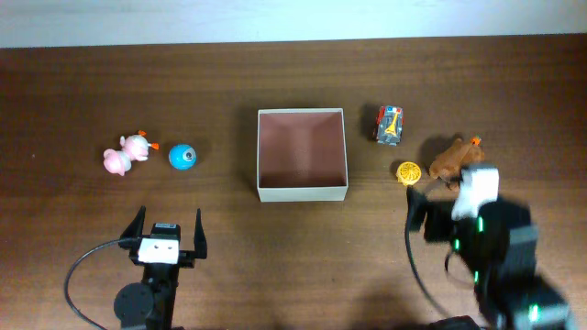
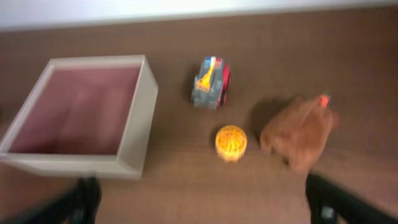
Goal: Pack container
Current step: 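Move the right gripper to the grey-red toy truck and grasp it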
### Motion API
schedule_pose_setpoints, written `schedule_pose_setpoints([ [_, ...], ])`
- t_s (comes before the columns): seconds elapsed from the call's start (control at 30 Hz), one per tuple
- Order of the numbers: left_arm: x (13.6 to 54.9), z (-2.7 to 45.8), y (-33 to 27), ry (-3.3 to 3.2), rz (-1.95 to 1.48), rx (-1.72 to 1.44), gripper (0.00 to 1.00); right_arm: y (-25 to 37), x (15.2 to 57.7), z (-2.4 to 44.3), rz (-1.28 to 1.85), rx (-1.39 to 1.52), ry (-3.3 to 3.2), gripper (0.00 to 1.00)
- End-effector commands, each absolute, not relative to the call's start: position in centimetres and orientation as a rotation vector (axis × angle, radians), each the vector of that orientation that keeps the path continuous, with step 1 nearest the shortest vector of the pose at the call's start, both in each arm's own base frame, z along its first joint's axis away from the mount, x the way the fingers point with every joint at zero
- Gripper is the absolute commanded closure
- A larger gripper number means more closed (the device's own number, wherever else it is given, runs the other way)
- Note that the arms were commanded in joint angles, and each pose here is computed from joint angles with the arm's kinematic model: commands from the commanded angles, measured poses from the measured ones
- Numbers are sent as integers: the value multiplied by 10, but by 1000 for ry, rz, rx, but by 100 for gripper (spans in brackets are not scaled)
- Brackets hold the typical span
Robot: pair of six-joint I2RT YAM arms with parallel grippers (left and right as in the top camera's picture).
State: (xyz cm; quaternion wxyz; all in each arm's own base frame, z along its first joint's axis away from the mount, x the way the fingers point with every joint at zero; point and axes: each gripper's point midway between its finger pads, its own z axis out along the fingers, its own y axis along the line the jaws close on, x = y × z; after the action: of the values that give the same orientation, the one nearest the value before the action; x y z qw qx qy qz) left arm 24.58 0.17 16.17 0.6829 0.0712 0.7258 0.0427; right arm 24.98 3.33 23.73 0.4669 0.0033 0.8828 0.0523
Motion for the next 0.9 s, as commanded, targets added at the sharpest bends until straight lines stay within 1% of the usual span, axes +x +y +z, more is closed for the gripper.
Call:
schedule_pose_setpoints([
  [0.0,246,160,2,1627,107,168,0,41,290,251,91,-16,2346,1],
  [0.07,246,160,2,1627,107,168,0,50,306,247,118,-36,2431,1],
  [0.2,246,160,2,1627,107,168,0,57,346,208,97,-41,2594,1],
  [0.37,246,160,2,1627,107,168,0,60,397,168,125,134,2638,0],
  [0.47,246,160,2,1627,107,168,0,63,423,155,130,154,2607,0],
  [0.63,246,160,2,1627,107,168,0,51,451,139,23,191,2549,1],
  [0.77,246,160,2,1627,107,169,0,38,466,127,-81,223,2517,1],
  [0.87,246,160,2,1627,107,169,0,34,476,111,-90,239,2517,1],
])
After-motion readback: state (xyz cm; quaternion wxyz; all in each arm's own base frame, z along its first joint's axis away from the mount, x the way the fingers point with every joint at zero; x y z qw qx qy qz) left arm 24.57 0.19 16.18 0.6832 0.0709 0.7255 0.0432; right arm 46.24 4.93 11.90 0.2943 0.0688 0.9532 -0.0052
